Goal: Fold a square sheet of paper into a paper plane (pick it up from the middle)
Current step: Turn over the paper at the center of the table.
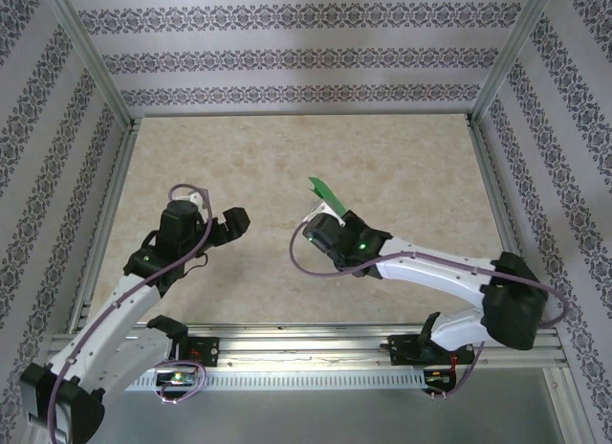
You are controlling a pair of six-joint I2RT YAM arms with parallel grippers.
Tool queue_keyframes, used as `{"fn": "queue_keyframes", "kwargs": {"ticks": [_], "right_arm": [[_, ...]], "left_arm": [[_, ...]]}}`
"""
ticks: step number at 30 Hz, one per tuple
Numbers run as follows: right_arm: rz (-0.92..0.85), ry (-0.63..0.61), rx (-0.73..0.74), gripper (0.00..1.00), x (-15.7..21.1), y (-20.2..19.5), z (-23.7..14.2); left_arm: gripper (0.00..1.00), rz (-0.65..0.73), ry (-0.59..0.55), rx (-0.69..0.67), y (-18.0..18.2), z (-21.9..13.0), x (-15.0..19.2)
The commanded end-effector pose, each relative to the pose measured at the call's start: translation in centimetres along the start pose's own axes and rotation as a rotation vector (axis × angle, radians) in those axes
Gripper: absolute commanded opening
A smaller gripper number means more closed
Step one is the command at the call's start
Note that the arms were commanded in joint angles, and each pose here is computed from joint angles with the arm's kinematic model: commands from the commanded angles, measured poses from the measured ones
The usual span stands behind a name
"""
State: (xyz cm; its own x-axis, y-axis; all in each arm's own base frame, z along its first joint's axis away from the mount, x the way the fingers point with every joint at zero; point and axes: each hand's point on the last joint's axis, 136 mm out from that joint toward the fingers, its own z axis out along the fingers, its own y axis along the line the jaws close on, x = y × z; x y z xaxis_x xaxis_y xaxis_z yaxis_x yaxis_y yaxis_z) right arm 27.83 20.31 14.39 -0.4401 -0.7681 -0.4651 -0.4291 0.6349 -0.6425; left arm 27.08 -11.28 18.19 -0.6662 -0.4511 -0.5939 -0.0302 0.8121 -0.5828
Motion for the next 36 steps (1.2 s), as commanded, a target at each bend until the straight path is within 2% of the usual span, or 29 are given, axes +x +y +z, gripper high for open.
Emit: {"fn": "queue_keyframes", "kwargs": {"ticks": [1,6,9,12,14,16,17,19,21,23,26,27,32,36], "right_arm": [[-0.151,0.028,0.091,0.0,-0.2,0.5,0.4],[-0.209,0.121,-0.059,0.02,0.9,6.2,0.5],[-0.18,0.198,-0.279,0.08,1.7,10.9,-0.4],[-0.068,0.208,-0.549,0.27,0.9,15.0,-2.6],[0.024,0.178,-0.67,0.37,-0.6,15.8,-4.3],[0.117,0.151,-0.811,0.51,-2.0,15.9,-6.0],[0.174,0.14,-0.857,0.51,-2.6,15.6,-6.4],[0.321,0.119,-0.909,0.5,-3.3,14.2,-6.0],[0.526,0.105,-0.989,0.44,-3.7,13.0,-5.0],[0.739,0.123,-1.08,0.29,-4.1,11.7,-3.4],[0.87,0.163,-1.154,0.1,-4.0,11.4,-1.6],[0.901,0.176,-1.159,0.07,-3.9,11.5,-1.0],[1.0,0.287,-1.164,0.02,-2.7,12.7,1.6],[1.031,0.368,-1.129,0.02,-1.3,14.1,3.1]], "left_arm": [[1.0,-0.031,-0.085,-0.033,1.3,-0.4,-0.9],[0.99,-0.025,-0.041,-0.02,1.1,-0.2,-0.2],[0.97,-0.021,-0.013,-0.006,0.8,0.3,0.1],[0.95,-0.033,0.001,0.015,0.4,0.8,0.2],[0.93,-0.041,0.012,0.036,0.0,1.1,0.3],[0.92,-0.047,0.031,0.053,-0.3,1.4,0.5],[0.92,-0.048,0.043,0.062,-0.4,1.6,0.7],[0.88,-0.056,0.066,0.083,-0.8,1.9,1.0],[0.84,-0.074,0.1,0.099,-1.0,2.4,1.5],[0.76,-0.093,0.141,0.13,-1.5,3.1,2.1],[0.63,-0.121,0.197,0.171,-2.2,3.9,2.9],[0.6,-0.132,0.209,0.177,-2.2,4.2,3.2],[0.44,-0.179,0.252,0.213,-2.6,5.1,4.0],[0.38,-0.205,0.266,0.223,-2.7,5.5,4.2]]}}
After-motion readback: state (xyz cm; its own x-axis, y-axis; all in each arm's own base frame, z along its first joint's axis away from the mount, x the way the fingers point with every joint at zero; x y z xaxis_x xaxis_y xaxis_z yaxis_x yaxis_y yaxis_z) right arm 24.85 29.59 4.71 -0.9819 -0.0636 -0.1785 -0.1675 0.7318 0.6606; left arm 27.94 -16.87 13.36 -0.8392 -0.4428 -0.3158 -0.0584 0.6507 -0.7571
